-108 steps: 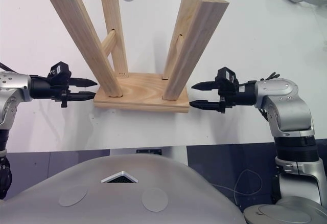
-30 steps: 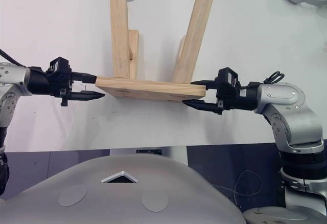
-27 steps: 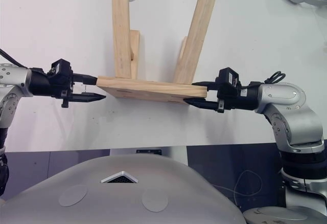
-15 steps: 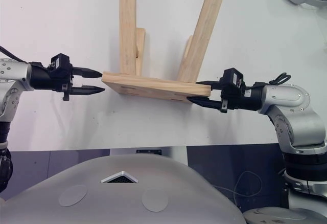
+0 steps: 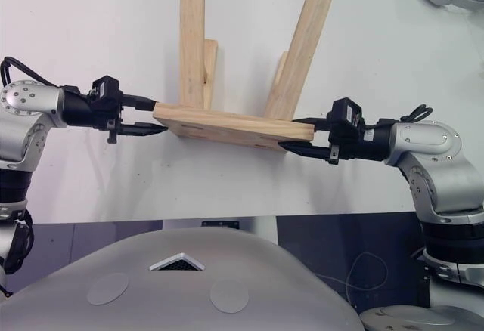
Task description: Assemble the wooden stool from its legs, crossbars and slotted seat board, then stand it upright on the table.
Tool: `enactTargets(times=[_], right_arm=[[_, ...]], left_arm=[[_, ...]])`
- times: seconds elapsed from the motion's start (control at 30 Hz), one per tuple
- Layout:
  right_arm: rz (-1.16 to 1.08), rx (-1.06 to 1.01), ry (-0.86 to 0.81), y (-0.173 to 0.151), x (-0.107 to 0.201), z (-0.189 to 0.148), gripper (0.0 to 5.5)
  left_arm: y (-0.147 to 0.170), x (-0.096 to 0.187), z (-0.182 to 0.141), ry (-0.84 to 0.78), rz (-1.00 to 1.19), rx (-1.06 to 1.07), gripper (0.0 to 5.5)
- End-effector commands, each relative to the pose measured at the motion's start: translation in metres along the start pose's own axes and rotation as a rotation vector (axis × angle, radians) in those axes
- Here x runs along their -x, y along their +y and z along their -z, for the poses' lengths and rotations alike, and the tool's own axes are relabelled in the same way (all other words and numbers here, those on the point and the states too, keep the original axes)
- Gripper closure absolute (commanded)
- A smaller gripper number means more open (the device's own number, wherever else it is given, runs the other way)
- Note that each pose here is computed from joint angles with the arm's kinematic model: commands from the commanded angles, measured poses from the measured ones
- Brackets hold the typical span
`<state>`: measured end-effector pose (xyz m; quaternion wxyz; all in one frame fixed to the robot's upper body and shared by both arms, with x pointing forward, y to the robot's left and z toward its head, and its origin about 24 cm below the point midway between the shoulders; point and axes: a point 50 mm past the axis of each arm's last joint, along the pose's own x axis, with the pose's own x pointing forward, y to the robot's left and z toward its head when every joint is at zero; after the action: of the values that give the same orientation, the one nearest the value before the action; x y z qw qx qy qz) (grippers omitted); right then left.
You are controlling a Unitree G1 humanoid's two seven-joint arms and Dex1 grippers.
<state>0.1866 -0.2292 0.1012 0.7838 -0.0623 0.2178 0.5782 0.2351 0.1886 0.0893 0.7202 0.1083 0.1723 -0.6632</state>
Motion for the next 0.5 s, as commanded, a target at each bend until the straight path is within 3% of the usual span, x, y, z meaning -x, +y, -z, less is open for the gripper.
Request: enactTargets(times=[0.03, 0.1, 0.27, 0.33, 0.43, 0.5], right_arm=[[-0.002, -0.009, 0.039, -0.0025, 0.0005, 0.0013, 3.55], [-0.001, -0.009, 0.041, -0.0030, 0.0009, 0.0016, 3.55], [0.008, -0.019, 0.045, -0.0022, 0.0017, 0.0040, 3.56], [0.010, -0.028, 0.050, -0.0025, 0.0023, 0.0055, 3.56], [0.024, -0.035, 0.059, -0.0042, 0.0039, 0.0083, 2.88], [0.043, -0.029, 0.073, -0.0063, 0.0048, 0.0112, 2.78]], left_arm=[[-0.0025, -0.0051, -0.0066, -0.002, 0.050, -0.014, 3.21], [-0.0038, -0.0049, -0.0056, 0.007, 0.061, -0.011, 3.21], [-0.0018, -0.0065, -0.0086, -0.015, 0.056, -0.017, 3.97], [-0.0016, -0.0074, -0.0100, -0.027, 0.059, -0.019, 3.98], [-0.0018, -0.0077, -0.0109, -0.033, 0.062, -0.022, 3.98], [-0.0023, -0.0074, -0.0107, -0.033, 0.061, -0.024, 3.98]])
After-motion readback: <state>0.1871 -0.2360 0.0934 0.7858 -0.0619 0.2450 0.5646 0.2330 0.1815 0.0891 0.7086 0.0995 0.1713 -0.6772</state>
